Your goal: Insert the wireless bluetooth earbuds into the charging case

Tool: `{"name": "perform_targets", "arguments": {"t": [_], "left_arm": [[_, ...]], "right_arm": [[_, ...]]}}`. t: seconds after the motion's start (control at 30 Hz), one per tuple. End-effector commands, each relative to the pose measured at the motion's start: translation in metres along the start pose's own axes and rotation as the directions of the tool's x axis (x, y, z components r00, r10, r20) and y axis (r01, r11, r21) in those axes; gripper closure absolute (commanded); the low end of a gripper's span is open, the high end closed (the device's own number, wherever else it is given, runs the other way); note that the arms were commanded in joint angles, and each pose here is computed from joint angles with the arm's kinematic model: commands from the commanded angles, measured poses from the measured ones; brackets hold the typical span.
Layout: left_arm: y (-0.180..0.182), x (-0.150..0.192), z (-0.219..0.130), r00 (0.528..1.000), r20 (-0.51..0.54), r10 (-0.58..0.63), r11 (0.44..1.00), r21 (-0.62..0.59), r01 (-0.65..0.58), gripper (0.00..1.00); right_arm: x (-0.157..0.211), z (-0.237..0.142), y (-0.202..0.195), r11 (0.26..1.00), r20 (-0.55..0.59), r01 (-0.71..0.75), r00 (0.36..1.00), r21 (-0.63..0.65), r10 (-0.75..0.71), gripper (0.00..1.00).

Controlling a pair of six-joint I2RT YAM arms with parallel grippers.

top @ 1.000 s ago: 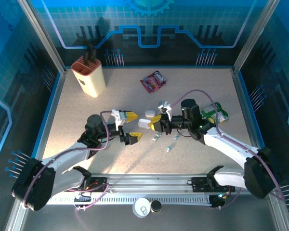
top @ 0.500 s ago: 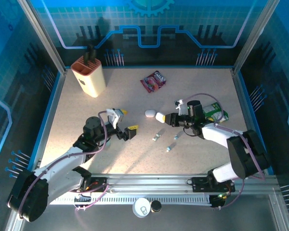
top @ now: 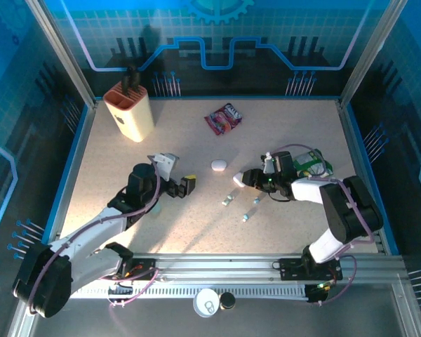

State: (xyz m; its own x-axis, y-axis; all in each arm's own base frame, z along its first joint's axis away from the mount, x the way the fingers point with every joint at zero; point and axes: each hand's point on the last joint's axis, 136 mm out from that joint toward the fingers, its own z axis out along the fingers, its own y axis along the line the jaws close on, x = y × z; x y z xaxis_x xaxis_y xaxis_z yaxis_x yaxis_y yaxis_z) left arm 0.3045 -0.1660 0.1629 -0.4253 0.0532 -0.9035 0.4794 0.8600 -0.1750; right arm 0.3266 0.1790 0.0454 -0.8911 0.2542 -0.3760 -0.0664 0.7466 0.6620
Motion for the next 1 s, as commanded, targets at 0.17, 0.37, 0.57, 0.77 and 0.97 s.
{"name": "perform_targets", "arguments": {"t": [0.17, 0.37, 0.57, 0.77, 0.97], "left_arm": [[0.058, 0.031, -0.021, 0.922, -0.122, -0.367, 0.861, -0.42, 0.287, 0.01], [0.077, 0.073, -0.047, 0.865, -0.204, -0.458, 0.764, -0.588, 0.266, 0.01], [0.08, 0.106, -0.063, 0.787, -0.205, -0.582, 0.673, -0.664, 0.325, 0.01], [0.079, 0.133, -0.073, 0.705, -0.181, -0.686, 0.576, -0.727, 0.374, 0.15], [0.074, 0.157, -0.07, 0.63, -0.208, -0.748, 0.532, -0.756, 0.382, 0.26]], "right_arm": [[-0.02, -0.041, 0.039, 0.952, 0.05, 0.271, 0.958, 0.145, -0.281, 0.34], [-0.019, -0.044, 0.07, 0.927, 0.052, 0.36, 0.929, 0.106, -0.367, 0.34], [-0.02, -0.032, 0.083, 0.936, 0.067, 0.353, 0.933, 0.014, -0.353, 0.34], [-0.018, -0.026, 0.084, 0.937, 0.059, 0.348, 0.936, -0.009, -0.347, 0.33], [-0.018, -0.027, 0.084, 0.935, 0.064, 0.354, 0.934, -0.012, -0.352, 0.34]]}}
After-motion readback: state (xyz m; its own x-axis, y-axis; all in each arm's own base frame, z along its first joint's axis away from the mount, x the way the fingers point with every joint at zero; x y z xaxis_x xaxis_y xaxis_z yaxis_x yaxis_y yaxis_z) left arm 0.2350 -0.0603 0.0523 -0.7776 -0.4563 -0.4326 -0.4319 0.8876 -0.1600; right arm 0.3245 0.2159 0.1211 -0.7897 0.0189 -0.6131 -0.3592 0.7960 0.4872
